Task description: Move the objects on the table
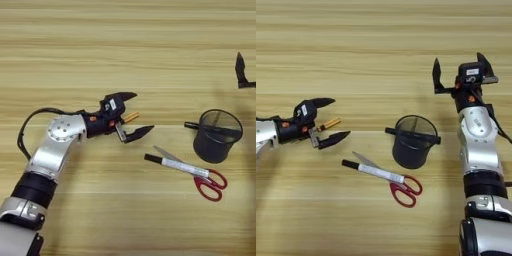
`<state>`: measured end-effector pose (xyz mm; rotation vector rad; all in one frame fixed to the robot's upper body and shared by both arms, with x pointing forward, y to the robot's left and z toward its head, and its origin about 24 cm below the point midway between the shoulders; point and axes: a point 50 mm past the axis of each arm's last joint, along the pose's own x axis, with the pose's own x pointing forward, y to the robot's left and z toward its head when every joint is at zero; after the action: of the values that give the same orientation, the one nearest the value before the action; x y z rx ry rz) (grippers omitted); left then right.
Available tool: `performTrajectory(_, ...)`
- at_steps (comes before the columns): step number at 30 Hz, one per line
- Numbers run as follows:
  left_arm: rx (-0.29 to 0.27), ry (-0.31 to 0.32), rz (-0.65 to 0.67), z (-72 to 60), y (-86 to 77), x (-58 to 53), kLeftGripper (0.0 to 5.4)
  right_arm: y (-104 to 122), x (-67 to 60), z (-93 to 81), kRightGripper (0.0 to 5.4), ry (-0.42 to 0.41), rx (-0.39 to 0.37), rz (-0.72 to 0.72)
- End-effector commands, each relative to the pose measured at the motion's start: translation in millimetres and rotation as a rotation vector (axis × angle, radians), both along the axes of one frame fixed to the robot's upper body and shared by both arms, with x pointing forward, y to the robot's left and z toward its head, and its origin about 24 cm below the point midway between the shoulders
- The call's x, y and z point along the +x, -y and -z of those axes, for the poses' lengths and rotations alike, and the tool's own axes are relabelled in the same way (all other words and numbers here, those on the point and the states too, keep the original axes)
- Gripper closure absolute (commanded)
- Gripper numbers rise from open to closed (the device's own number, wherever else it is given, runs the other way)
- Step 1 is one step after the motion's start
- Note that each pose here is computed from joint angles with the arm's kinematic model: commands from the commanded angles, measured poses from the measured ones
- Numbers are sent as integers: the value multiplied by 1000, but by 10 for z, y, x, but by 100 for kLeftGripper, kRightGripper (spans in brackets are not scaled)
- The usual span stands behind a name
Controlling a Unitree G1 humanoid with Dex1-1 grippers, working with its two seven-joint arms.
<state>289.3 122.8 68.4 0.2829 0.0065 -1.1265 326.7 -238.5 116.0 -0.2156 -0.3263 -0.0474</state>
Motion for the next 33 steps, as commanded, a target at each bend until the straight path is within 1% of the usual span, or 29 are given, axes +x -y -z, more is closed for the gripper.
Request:
performTrajectory(1, 3, -22, 79, -17, 2, -96, 2, -23, 17, -33, 0, 16, 7, -10)
performTrajectory(5, 15, -45, 142, -4, 10, -171, 2, -25, 19, -34, 0, 16, 7, -12)
performTrajectory(10, 60, -80, 237, 61, 12, -297, 2, -27, 17, -36, 0, 17, 6, -13)
performTrajectory(13, 90, -104, 271, 107, -4, -344, 2, -29, 19, -34, 0, 16, 6, -14)
performTrajectory(24, 131, -136, 318, 184, 37, -372, 2, -37, 17, -35, 0, 18, 6, -17)
performTrajectory(33, 161, -159, 331, 260, 111, -335, 2, -48, 10, -27, 0, 16, 9, -21)
